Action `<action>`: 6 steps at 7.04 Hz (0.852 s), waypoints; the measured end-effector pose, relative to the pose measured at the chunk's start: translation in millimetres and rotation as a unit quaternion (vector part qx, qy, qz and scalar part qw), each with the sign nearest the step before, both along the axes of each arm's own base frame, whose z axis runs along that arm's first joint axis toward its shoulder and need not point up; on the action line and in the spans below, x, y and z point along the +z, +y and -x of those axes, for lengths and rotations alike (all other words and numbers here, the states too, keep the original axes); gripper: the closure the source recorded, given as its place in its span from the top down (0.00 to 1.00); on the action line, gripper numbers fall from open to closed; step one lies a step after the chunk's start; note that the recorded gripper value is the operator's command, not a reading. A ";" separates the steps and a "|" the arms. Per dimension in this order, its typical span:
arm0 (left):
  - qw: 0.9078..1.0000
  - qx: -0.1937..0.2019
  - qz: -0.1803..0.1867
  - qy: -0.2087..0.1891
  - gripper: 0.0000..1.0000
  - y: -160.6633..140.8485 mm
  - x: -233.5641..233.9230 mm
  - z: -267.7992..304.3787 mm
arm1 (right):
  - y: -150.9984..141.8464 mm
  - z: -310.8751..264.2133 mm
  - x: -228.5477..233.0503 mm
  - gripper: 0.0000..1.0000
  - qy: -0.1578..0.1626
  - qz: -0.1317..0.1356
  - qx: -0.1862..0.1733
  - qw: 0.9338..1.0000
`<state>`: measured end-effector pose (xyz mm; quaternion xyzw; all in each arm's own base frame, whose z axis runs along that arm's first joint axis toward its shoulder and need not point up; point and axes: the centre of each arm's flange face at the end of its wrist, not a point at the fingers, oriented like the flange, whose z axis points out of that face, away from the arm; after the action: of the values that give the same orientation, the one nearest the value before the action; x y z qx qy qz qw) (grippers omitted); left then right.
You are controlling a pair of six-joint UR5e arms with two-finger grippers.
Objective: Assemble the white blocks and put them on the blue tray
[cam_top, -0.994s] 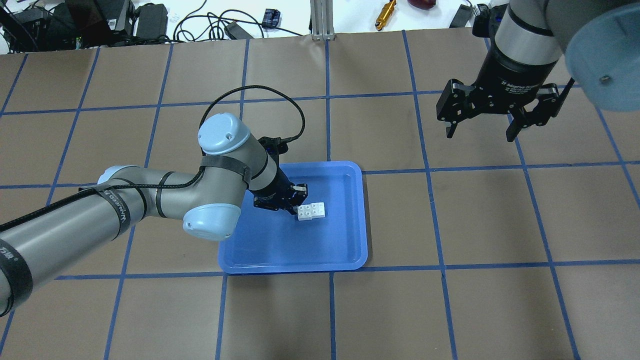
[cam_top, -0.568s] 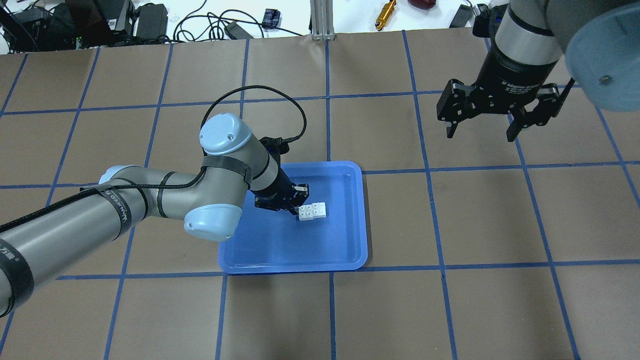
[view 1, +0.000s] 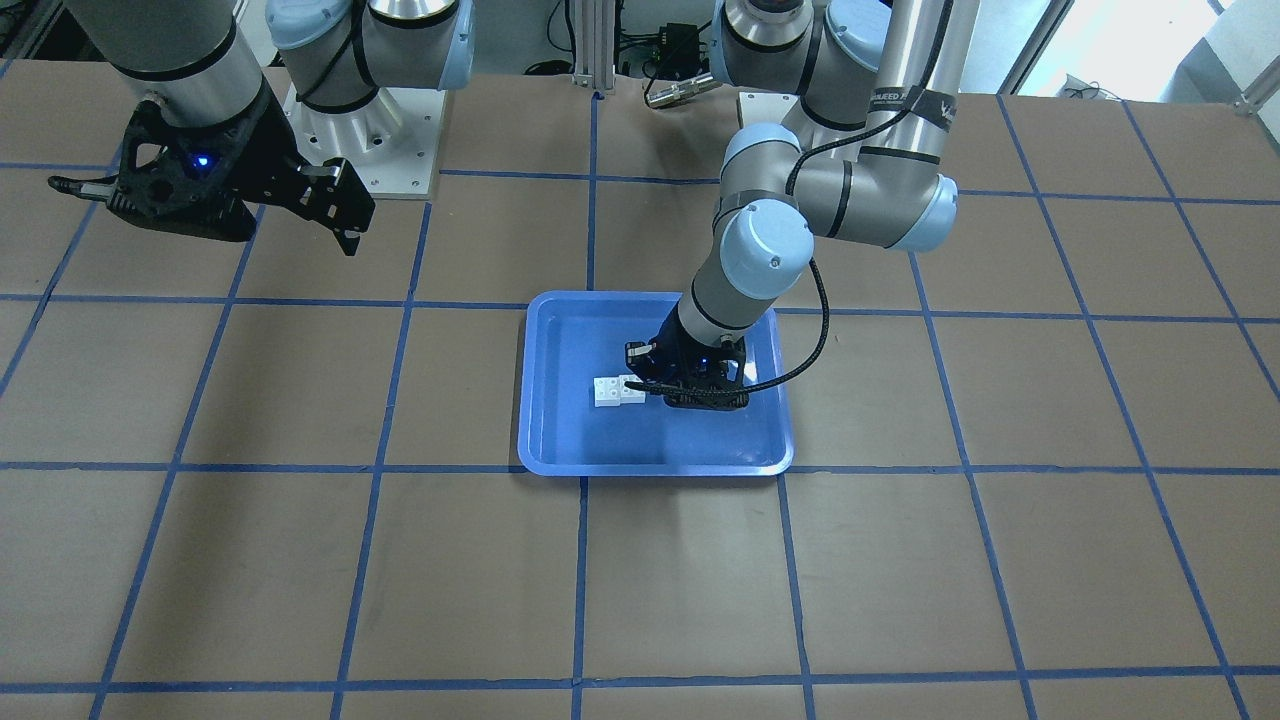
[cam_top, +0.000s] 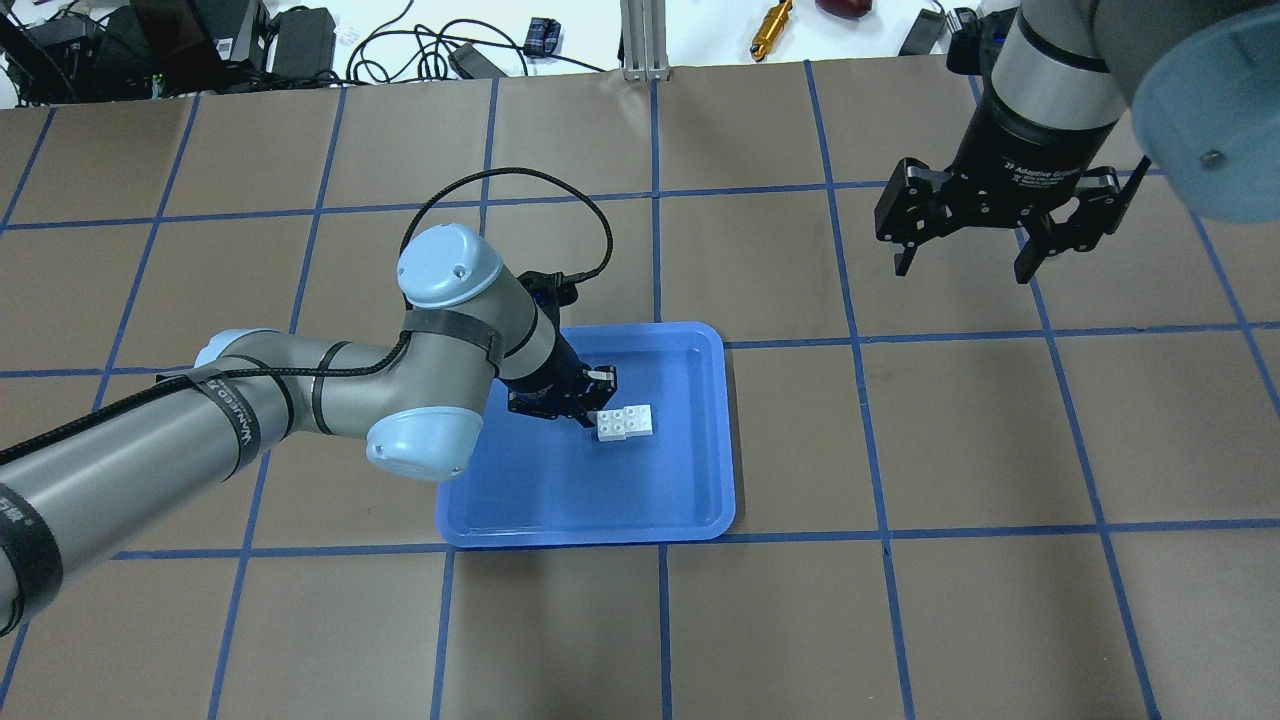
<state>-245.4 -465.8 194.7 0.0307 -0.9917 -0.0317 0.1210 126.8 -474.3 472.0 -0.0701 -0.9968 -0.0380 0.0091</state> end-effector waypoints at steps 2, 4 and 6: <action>1.000 0.011 0.002 -0.007 0.00 -2.9 14.0 -13.2 | 0.2 1.1 0.8 1.00 0.000 -0.001 -0.001 1.000; 0.999 0.012 0.014 -0.036 0.00 -9.6 51.6 -24.6 | 2.6 1.7 -1.3 1.00 -0.003 -0.015 -0.001 1.000; 0.996 -0.023 0.008 -0.082 0.00 -32.2 127.4 -44.3 | 3.7 1.4 -0.8 1.00 -0.007 -0.019 0.001 1.000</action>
<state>-201.2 -498.0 322.1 0.0093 -0.9989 -0.0241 0.0387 125.3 -470.6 471.2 -0.0683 -0.9960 -0.0576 0.0040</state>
